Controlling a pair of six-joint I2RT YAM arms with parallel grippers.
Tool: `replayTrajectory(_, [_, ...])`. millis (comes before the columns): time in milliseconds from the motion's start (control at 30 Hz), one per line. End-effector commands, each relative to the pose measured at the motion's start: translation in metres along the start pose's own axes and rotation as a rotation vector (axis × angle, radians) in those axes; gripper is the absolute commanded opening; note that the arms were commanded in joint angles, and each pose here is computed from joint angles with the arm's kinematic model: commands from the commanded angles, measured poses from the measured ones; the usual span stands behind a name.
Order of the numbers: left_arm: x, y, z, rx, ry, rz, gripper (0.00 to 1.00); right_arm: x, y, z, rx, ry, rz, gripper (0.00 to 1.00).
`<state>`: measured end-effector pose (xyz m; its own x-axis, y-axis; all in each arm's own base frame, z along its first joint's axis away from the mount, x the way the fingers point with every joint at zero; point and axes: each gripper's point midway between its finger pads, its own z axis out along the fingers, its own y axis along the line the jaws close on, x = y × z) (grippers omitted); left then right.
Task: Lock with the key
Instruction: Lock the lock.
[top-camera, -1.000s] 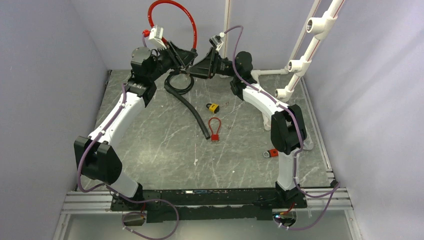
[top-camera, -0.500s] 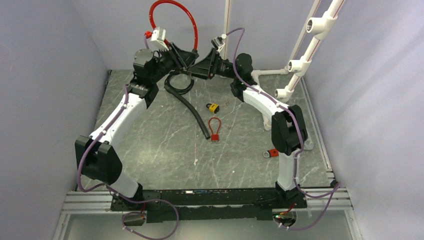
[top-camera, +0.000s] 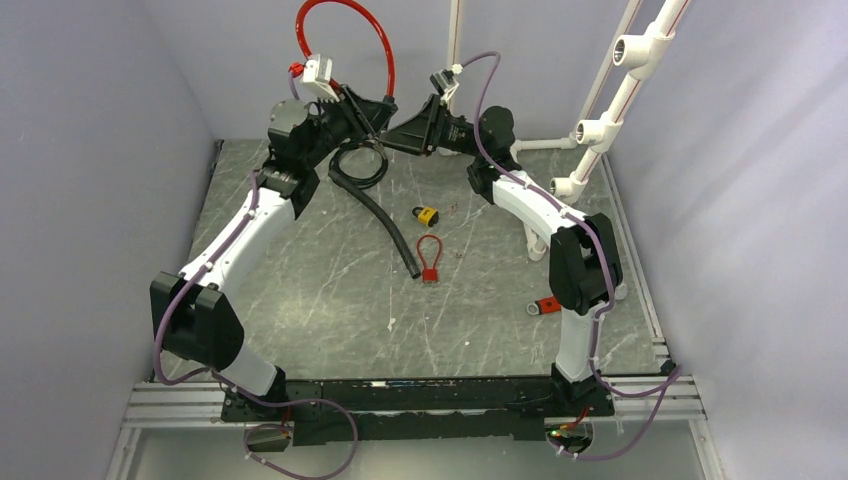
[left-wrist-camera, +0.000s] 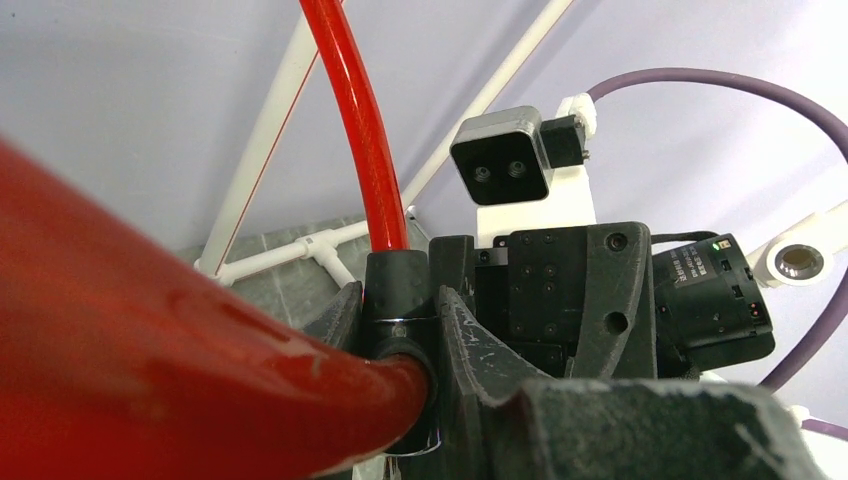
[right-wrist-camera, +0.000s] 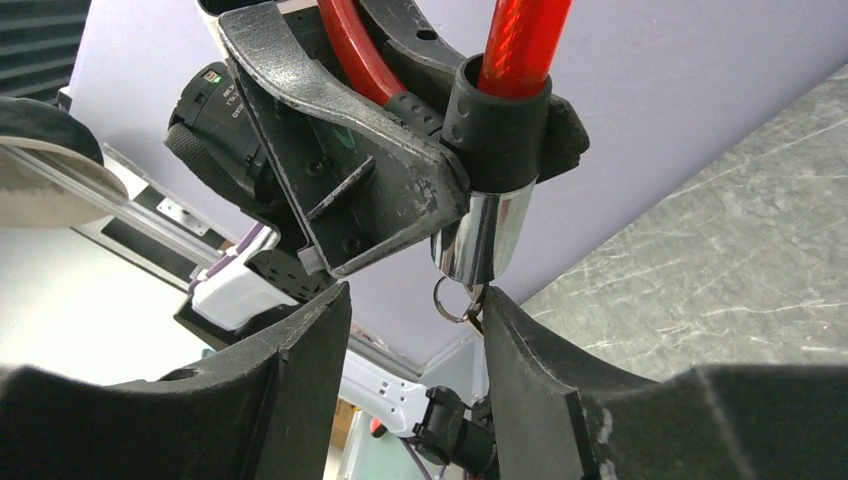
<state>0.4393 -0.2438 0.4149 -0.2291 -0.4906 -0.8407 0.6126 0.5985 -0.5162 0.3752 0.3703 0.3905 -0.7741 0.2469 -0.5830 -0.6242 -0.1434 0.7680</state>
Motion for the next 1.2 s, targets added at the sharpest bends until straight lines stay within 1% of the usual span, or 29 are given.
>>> replayTrajectory(0, [-0.026,-0.011,-0.006,0.021,-0.087,0.086,0.00,-0.018,0.061,-0.005,-0.102,-0.038,-0.148,0.52])
replayTrajectory(333, [-0.015,0.002,-0.007,-0.024,-0.067,0.123,0.00,-0.020,0.072,-0.014,-0.105,-0.040,-0.211,0.45])
replayTrajectory(467, [-0.018,-0.003,-0.007,-0.010,-0.074,0.093,0.00,-0.015,0.048,-0.019,-0.049,-0.043,-0.177,0.39])
replayTrajectory(500, [-0.019,-0.005,-0.007,-0.004,-0.073,0.083,0.00,-0.014,0.041,-0.021,-0.032,-0.049,-0.166,0.40])
replayTrajectory(567, [-0.020,-0.007,-0.006,0.003,-0.076,0.067,0.00,-0.012,0.027,-0.021,0.008,-0.060,-0.150,0.48])
replayTrajectory(667, [-0.020,-0.008,-0.007,0.005,-0.074,0.056,0.00,-0.015,0.013,-0.023,0.062,-0.101,-0.153,0.53])
replayTrajectory(800, [-0.021,-0.009,-0.005,0.008,-0.078,0.043,0.00,-0.010,-0.001,-0.014,0.093,-0.087,-0.153,0.53])
replayTrajectory(933, [-0.024,-0.010,-0.004,0.009,-0.085,0.024,0.00,-0.003,-0.012,-0.005,0.129,-0.081,-0.179,0.55])
replayTrajectory(1033, [-0.022,-0.010,-0.004,0.007,-0.078,0.022,0.00,-0.004,-0.015,-0.004,0.130,-0.090,-0.188,0.54])
replayTrajectory(1133, [-0.020,-0.014,-0.004,0.029,-0.062,0.029,0.00,-0.007,-0.023,-0.001,0.151,-0.085,-0.201,0.45])
replayTrajectory(1167, [-0.020,-0.014,-0.005,0.029,-0.063,0.024,0.00,-0.009,-0.023,0.001,0.149,-0.084,-0.203,0.44])
